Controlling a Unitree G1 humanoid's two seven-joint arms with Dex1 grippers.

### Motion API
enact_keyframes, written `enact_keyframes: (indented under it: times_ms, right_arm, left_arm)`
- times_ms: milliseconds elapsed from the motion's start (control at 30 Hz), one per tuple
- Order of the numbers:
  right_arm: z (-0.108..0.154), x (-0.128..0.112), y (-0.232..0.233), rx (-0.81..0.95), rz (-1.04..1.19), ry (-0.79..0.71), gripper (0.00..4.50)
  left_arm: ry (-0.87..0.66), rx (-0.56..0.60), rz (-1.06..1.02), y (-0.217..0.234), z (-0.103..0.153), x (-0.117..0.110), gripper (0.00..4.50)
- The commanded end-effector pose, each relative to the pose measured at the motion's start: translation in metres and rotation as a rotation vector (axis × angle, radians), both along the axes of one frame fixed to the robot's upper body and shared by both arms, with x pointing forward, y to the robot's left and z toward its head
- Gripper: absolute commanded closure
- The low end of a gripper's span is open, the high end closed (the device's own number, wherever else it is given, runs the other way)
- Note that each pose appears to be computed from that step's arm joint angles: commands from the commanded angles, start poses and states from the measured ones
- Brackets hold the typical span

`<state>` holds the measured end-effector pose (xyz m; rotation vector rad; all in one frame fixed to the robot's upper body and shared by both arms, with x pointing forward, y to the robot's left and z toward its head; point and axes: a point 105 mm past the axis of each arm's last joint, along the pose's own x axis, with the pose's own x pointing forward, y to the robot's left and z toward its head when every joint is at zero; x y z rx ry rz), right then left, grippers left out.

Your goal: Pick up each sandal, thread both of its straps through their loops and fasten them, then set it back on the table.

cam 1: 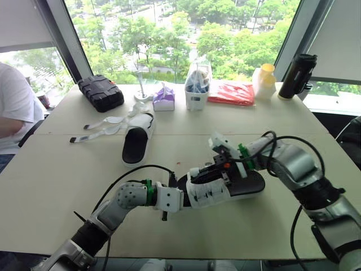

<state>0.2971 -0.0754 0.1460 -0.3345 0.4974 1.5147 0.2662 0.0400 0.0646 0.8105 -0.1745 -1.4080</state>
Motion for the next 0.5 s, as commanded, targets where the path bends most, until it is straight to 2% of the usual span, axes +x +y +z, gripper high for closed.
enact_keyframes:
  times_ms: [33,133,233,333,367,400,500]
  right_arm:
    - [0.008,0.018,-0.001,-0.017,-0.016,-0.114,4.42]
    - [-0.001,0.024,-0.005,-0.041,-0.029,-0.119,4.42]
    - [-0.008,0.035,-0.007,-0.06,-0.064,-0.144,3.48]
    - [-0.008,0.049,-0.005,-0.056,-0.116,-0.194,2.02]
    - [-0.006,0.053,-0.003,-0.051,-0.129,-0.202,1.33]
    - [-0.006,0.057,-0.002,-0.055,-0.139,-0.215,0.93]
    - [-0.004,0.063,-0.001,-0.053,-0.147,-0.233,0.93]
  left_arm:
    - [0.23,0.307,0.101,0.043,-0.084,-0.017,4.5]
    - [0.231,0.302,0.111,0.043,-0.084,-0.016,4.5]
    - [0.229,0.298,0.115,0.043,-0.082,-0.015,4.5]
    - [0.228,0.293,0.119,0.042,-0.082,-0.014,4.5]
    - [0.228,0.292,0.12,0.042,-0.081,-0.013,4.5]
    - [0.229,0.29,0.121,0.042,-0.081,-0.013,4.5]
    - [0.229,0.289,0.124,0.043,-0.081,-0.012,4.5]
